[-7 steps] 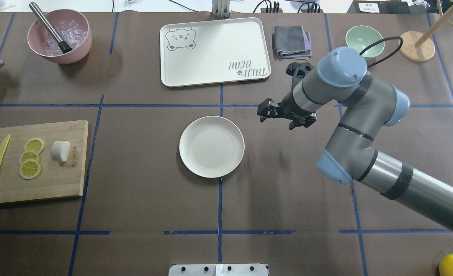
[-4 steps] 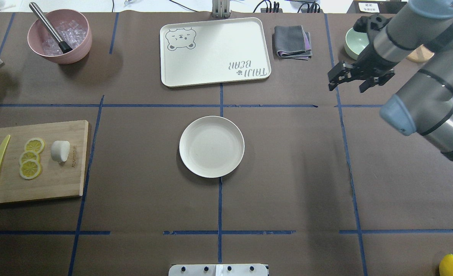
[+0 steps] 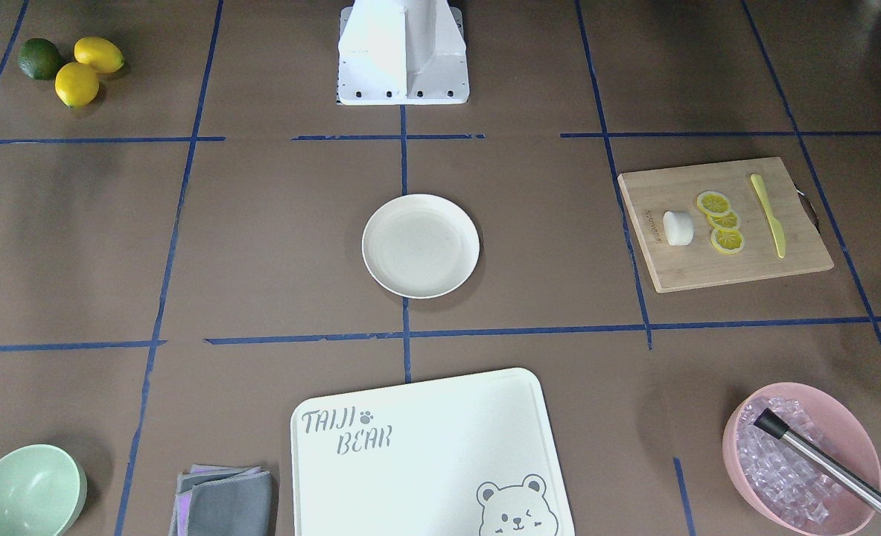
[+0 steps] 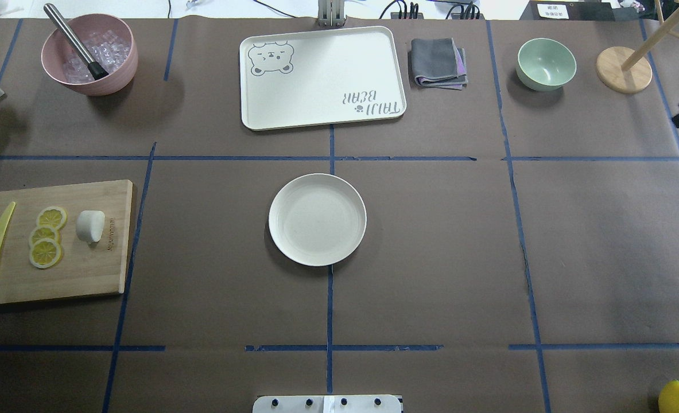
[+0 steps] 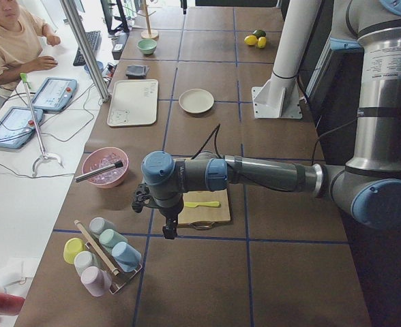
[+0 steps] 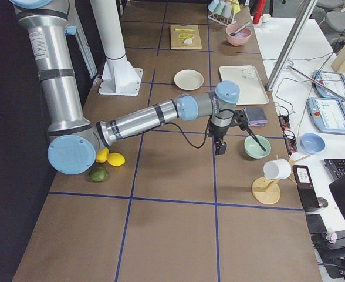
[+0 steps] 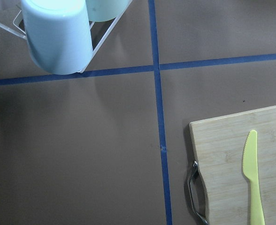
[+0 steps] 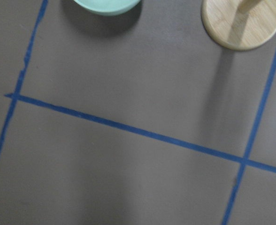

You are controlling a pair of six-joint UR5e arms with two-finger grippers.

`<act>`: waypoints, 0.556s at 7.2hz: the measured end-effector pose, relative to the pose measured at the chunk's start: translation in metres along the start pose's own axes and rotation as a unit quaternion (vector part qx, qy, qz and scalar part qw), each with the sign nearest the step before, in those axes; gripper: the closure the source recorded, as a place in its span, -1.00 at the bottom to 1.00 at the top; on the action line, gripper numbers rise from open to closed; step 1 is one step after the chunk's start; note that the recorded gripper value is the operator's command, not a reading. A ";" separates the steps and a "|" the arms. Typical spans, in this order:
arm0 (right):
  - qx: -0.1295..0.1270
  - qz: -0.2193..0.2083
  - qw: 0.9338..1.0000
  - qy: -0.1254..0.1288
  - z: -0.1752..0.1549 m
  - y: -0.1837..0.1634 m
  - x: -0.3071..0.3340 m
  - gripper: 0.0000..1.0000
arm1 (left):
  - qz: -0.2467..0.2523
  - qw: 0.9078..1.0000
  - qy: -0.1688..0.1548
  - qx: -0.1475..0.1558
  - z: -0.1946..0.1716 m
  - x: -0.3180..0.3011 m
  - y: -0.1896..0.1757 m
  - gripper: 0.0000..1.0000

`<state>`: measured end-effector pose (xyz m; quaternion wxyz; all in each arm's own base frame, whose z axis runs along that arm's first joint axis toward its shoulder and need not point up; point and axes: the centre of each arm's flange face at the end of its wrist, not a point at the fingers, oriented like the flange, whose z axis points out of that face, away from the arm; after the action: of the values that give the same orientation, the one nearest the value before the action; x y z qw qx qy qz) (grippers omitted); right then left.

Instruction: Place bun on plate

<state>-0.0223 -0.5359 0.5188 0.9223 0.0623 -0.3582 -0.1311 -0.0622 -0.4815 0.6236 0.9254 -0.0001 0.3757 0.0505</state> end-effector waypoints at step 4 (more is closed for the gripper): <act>-0.016 0.006 1.000 -0.001 0.011 0.116 0.086 -1.00 | 0.064 0.996 -0.006 0.055 -0.010 0.019 -0.021 -1.00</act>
<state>0.0543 -0.4494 0.6061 0.9236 0.0454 -0.3575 -0.1309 -0.0535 -0.5014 0.6023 0.9212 0.0754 0.3714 0.0884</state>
